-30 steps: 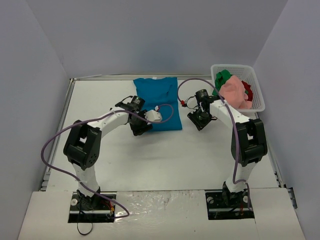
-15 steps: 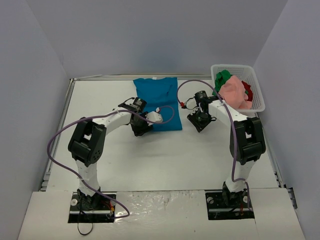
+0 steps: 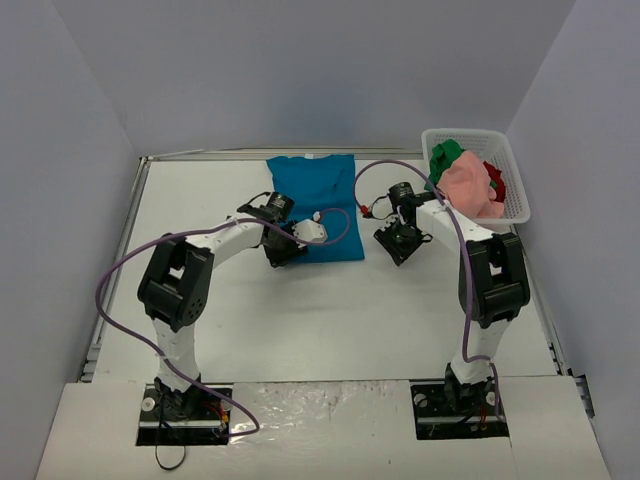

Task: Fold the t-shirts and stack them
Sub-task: Grab one side of the 2/3 rectangular tshirt with both arms

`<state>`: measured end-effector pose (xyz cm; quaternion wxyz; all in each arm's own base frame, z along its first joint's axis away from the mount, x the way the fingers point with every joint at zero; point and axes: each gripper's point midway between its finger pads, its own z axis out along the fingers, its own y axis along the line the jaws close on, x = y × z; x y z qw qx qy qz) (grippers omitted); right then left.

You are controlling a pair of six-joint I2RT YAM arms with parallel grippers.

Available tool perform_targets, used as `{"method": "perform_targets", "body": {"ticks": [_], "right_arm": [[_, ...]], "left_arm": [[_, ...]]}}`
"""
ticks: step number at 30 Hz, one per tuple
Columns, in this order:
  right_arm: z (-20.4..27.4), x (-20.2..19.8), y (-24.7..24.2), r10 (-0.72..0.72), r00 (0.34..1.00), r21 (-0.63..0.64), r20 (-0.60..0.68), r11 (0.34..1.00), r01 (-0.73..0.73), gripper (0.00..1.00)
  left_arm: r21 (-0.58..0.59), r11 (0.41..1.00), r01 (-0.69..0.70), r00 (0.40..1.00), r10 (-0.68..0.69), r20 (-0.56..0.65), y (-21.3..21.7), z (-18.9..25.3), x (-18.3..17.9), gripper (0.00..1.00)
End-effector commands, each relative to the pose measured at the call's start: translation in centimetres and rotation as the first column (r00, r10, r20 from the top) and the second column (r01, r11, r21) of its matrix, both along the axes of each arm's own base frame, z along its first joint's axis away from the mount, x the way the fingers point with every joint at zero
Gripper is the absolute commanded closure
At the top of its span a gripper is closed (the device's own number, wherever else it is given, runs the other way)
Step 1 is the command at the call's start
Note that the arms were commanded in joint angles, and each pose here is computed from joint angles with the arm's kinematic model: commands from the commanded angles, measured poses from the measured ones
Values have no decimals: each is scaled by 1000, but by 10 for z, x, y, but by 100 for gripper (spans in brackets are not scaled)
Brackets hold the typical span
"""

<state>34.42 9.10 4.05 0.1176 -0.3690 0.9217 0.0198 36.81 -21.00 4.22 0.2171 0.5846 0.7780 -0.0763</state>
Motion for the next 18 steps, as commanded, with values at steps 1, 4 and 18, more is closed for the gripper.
{"method": "perform_targets", "body": {"ticks": [1,4,18], "right_arm": [[2,-7,-2,7,999,-9,-41,1000,-7,73],[2,-8,-2,8,999,-7,-40,1000,-9,73],[62,-9,39,112,993,242,28,963,-115,77]], "left_arm": [[-13,1000,3,999,-3,37,-7,9,12,60],[-6,1000,-6,999,6,34,-4,6,13,87],[-130,991,-42,999,41,-9,-7,28,-8,98]]}}
